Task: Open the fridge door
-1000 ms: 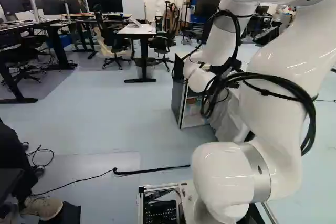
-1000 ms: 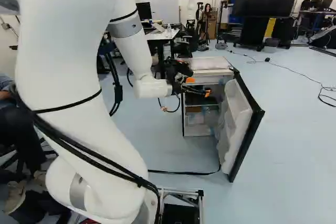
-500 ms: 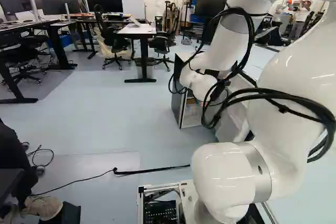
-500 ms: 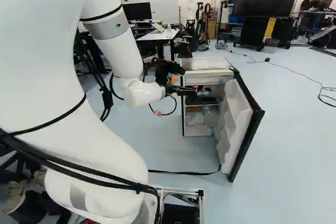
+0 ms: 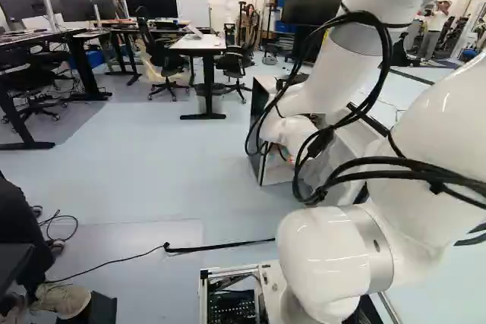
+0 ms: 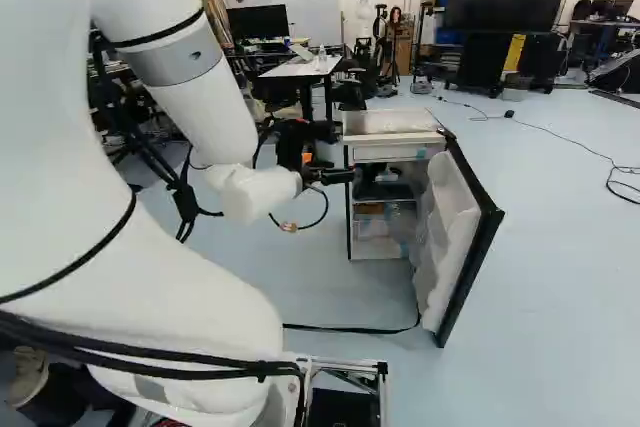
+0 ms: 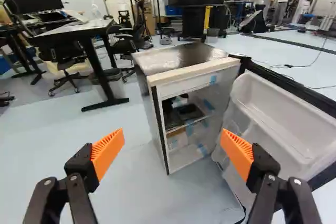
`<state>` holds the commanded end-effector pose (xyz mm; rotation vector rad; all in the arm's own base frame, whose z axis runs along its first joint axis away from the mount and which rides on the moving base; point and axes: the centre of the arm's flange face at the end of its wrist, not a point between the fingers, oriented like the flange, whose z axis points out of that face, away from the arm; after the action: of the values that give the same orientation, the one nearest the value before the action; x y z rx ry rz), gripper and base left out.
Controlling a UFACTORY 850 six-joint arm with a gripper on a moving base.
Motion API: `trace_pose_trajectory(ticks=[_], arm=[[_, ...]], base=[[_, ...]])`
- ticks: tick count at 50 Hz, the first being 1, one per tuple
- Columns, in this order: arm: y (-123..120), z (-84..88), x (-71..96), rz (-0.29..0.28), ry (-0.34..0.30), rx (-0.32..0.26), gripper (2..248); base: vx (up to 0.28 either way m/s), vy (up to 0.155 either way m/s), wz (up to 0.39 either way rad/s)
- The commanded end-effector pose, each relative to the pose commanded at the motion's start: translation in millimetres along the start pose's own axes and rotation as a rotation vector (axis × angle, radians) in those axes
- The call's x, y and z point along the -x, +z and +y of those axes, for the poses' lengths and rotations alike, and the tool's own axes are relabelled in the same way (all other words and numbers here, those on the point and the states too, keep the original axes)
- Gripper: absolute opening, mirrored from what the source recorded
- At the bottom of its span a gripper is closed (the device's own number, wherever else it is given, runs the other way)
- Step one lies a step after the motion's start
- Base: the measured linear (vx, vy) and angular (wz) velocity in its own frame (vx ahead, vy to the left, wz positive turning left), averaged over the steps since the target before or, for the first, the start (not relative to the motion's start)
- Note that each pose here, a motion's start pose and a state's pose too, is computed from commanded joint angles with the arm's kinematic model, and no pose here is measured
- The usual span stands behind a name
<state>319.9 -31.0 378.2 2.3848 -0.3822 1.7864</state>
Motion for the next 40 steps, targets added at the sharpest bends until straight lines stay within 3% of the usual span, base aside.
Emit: trace_pose_trajectory(ticks=[19,40], arm=[[-23.0,-7.8,12.0,-0.020,-0.057,-0.122,247],[-40.2,-12.7,22.4,-0.036,-0.101,-0.211,247]], base=[[0.000,0.000,0.000],[0.000,0.000,0.000]])
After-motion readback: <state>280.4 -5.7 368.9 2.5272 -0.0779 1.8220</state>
